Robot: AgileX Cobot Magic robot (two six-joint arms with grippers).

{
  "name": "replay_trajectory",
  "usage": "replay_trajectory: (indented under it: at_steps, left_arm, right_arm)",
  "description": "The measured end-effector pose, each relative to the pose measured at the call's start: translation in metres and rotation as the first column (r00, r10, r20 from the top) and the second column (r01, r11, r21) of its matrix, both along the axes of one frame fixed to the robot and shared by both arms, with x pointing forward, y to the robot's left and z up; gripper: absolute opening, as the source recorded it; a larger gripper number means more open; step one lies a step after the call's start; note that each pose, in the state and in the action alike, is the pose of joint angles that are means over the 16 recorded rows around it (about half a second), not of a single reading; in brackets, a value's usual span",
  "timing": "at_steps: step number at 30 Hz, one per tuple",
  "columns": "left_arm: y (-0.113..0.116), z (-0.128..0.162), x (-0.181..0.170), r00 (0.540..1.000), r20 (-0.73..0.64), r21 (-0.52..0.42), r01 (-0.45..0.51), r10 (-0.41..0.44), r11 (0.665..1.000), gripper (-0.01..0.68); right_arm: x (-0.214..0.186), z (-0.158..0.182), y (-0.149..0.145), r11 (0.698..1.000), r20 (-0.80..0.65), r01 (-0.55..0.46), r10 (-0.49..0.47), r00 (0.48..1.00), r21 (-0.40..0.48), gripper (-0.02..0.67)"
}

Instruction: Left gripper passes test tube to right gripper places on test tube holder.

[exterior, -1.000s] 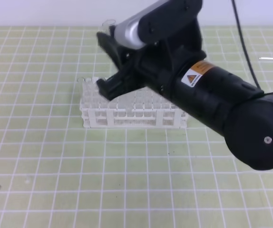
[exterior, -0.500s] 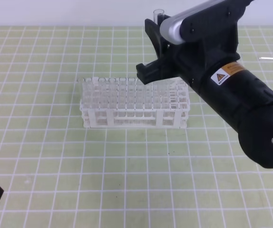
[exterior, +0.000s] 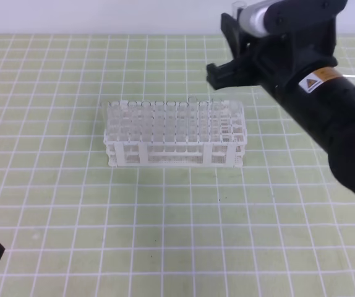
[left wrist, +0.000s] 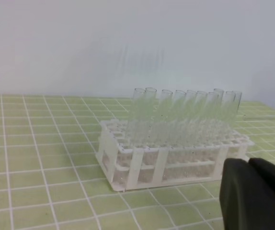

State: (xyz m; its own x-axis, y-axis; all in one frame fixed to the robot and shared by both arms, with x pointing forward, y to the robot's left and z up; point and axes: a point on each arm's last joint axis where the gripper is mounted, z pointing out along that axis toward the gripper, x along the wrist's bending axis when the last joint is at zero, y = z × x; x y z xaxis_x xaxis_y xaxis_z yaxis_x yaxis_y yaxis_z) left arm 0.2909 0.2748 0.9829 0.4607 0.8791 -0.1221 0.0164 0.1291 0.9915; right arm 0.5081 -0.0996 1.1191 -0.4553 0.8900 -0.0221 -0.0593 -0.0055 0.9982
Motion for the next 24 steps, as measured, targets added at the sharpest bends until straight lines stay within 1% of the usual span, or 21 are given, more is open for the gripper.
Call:
replay_trajectory:
  at_steps: [12, 18, 24]
  left_arm:
    - [0.0, 0.0, 0.0, 1.0, -0.002, 0.002, 0.0, 0.0, 1.0, -0.002]
    - [0.0, -0.001, 0.0, 1.0, -0.005, 0.003, -0.001, 0.001, 1.0, -0.002]
    - [0.0, -0.001, 0.0, 1.0, -0.009, 0.005, -0.004, 0.004, 1.0, -0.002]
  right_arm:
    - [0.025, -0.005, -0.038, 0.993, -0.055, 0.12, -0.12, 0.991, -0.01, 0.097]
    - [0.031, -0.007, -0.045, 0.99, -0.052, 0.137, -0.139, 0.989, -0.026, 0.097]
    - [0.036, -0.013, -0.043, 0.991, -0.037, 0.129, -0.13, 0.991, -0.037, 0.097]
